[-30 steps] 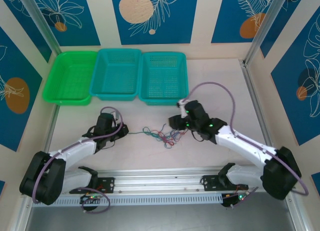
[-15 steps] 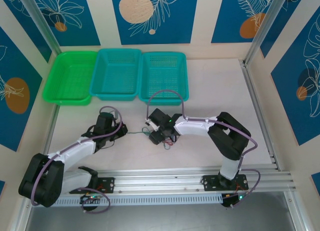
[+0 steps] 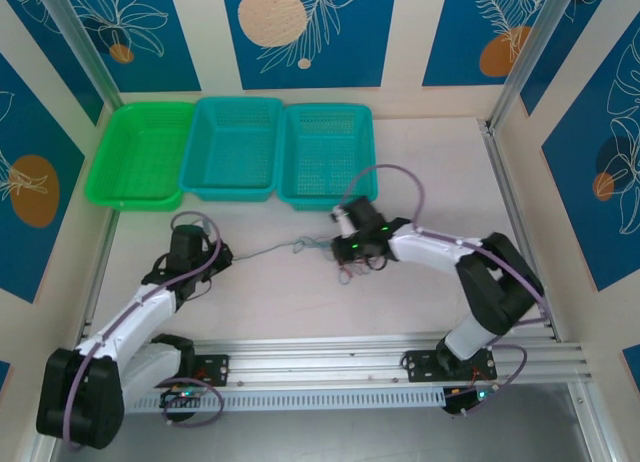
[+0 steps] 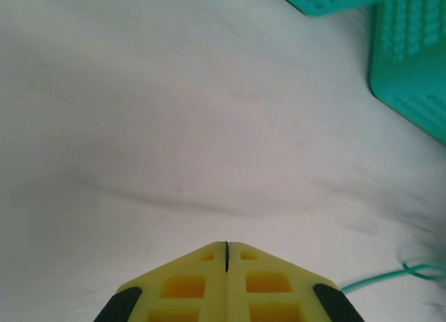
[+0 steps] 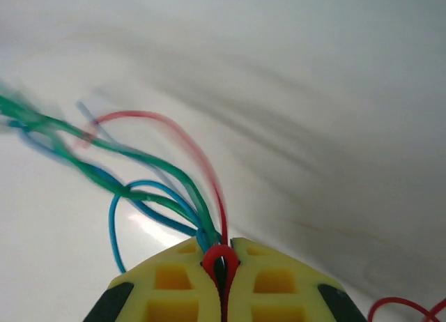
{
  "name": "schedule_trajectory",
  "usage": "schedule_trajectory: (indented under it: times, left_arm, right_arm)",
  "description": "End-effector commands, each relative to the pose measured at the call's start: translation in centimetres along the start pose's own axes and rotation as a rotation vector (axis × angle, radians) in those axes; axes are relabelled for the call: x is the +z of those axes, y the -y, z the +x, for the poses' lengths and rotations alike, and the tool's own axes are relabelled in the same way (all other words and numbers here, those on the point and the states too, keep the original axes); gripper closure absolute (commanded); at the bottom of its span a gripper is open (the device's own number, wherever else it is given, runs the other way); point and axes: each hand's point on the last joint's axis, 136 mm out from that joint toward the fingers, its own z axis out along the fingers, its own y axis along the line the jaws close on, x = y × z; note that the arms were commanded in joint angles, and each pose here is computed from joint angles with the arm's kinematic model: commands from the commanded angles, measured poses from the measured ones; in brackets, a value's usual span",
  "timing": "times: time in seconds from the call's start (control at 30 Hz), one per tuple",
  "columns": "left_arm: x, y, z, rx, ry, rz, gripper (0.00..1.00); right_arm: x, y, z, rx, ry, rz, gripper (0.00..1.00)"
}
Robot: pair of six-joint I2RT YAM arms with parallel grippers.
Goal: Untangle the cables
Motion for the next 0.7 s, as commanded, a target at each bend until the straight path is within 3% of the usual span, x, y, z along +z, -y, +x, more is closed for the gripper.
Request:
schedule_trajectory:
  times: [0.0, 0.1, 0.23, 0.3, 0.43, 0.5, 0.6, 0.67]
  left_arm:
    - [-0.5, -3.1, 0.5, 0.01, -0.011, -0.117, 1.0]
    - [0.2, -1.3, 0.9, 0.018, -0.027, 0.002, 1.0]
    - [0.7, -0.3, 1.1, 0.017, -0.04, 0.06, 1.0]
    - [0.4, -0.6, 0.8, 0.028, -0.027, 0.031, 1.0]
    - [-1.8, -4.0, -0.5, 0.04, 0.033, -0.185, 1.0]
    - [-2.6, -4.8, -1.0, 0.034, 0.058, -0.23, 1.0]
    - [-2.7, -5.0, -1.0, 0.021, 0.073, -0.219, 1.0]
    - [-1.6, -3.2, -0.7, 0.025, 0.064, -0.097, 1.0]
  right_arm:
    - [-1.6, 4.4, 1.9, 0.319, -0.018, -0.025, 1.0]
    - [-2.2, 3.6, 1.6, 0.268, -0.009, -0.06, 1.0]
    - [-2.3, 3.4, 1.4, 0.274, -0.015, -0.05, 1.0]
    - [-2.6, 4.7, 1.2, 0.345, 0.018, -0.031, 1.0]
    - [-4.9, 10.8, 2.0, 0.61, 0.123, 0.065, 1.0]
    - [-6.3, 13.2, 2.6, 0.706, 0.178, 0.086, 1.0]
    - [-7.6, 14.0, 3.0, 0.709, 0.21, 0.091, 1.0]
    - [-7.2, 12.2, 2.8, 0.646, 0.189, 0.036, 1.0]
